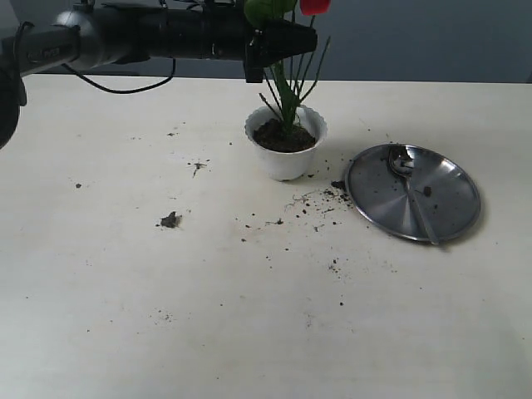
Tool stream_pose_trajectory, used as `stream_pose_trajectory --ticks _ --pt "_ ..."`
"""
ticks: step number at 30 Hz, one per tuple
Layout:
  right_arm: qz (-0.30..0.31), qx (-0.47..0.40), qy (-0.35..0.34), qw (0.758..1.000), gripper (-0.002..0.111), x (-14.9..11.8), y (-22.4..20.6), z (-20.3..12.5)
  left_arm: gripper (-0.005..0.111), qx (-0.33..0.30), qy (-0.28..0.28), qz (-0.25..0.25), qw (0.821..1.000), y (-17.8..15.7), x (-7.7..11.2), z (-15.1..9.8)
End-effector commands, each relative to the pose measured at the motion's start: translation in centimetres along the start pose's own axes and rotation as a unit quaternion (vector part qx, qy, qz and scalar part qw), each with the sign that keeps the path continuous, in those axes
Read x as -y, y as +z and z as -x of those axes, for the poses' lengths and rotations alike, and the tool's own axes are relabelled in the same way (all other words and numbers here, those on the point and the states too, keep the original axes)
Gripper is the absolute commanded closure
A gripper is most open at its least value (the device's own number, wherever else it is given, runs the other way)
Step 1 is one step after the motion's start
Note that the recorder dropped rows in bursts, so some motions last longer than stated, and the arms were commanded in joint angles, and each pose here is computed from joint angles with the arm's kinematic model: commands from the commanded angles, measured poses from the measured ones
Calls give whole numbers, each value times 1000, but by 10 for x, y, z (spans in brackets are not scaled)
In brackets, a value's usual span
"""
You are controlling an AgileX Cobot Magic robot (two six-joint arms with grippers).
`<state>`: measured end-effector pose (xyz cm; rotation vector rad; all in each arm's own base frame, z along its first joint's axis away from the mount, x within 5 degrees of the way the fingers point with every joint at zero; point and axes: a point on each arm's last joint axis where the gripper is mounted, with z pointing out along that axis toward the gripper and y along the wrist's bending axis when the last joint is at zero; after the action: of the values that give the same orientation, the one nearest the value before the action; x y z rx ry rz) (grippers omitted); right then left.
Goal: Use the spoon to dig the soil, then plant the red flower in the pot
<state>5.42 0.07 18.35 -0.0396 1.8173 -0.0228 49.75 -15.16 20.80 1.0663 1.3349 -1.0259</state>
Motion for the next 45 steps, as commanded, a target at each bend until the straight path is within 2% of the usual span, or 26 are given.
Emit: stream_pose_trajectory --ticks 1,9,17,33,45 --pt "-2 5 -1 1000 109 0 0 0 106 -23 -21 -3 1000 -2 3 -21" --pt "-3 7 -2 1000 109 0 0 1 106 -37 -24 -9 999 -2 6 -27" --pt "-3 7 -2 1000 109 0 0 1 106 -45 -41 -11 998 -3 14 -47" --pt "-2 5 0 1000 109 0 0 0 106 -53 -43 -18 997 -1 22 -61" --pt "-2 5 0 1000 109 0 0 0 106 -54 -66 -16 996 2 22 -82"
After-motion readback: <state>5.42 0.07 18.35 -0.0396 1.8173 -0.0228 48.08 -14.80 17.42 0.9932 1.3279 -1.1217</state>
